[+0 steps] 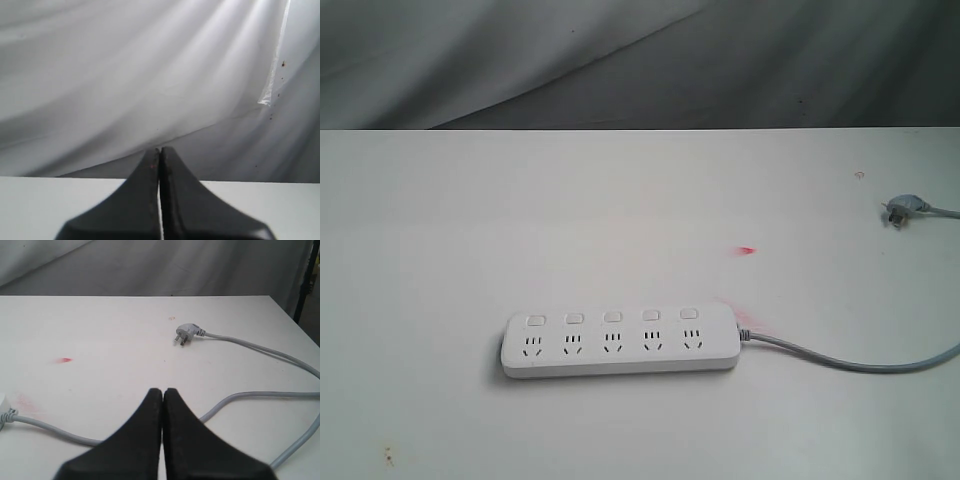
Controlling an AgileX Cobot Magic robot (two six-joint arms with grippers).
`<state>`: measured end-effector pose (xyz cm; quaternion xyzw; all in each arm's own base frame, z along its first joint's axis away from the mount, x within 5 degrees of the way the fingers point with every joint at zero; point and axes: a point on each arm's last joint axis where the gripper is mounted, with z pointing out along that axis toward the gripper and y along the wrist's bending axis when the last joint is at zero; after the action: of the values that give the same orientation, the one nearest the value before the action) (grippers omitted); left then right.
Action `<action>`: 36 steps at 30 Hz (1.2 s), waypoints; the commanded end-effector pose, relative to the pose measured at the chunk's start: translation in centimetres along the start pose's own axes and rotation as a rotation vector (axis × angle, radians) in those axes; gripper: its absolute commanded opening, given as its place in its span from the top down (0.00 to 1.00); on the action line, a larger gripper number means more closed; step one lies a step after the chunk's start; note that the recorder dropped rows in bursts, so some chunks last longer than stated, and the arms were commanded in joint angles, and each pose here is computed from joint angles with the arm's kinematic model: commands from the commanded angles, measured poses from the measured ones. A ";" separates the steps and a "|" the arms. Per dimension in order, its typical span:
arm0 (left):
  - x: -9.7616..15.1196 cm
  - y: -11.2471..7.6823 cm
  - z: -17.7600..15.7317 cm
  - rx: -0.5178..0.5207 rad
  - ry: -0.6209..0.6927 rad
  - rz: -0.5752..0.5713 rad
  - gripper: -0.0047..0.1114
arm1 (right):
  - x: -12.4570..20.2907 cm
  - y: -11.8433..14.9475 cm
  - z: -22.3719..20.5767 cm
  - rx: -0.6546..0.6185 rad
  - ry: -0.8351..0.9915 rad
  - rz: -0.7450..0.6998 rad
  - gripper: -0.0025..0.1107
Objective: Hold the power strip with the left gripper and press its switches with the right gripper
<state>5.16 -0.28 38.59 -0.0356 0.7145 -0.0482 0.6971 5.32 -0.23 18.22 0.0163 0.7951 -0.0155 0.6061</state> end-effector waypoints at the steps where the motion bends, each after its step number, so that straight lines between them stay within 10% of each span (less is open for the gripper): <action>1: 3.7 0.5 0.2 -0.007 0.019 -0.012 0.96 | 0.0 0.0 0.0 0.007 -0.015 0.004 0.98; 16: 14.8 1.9 0.5 -0.027 0.103 -0.009 0.96 | 0.0 0.0 0.0 0.007 -0.015 0.004 0.98; 36: 20.0 2.5 0.7 -0.037 0.207 0.002 0.96 | 0.0 0.0 0.0 0.007 -0.015 0.004 0.98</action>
<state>5.37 -0.13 18.49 -0.0456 0.7876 -0.0382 0.6133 5.32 -0.23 18.24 0.0155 0.7946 -0.0161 0.6067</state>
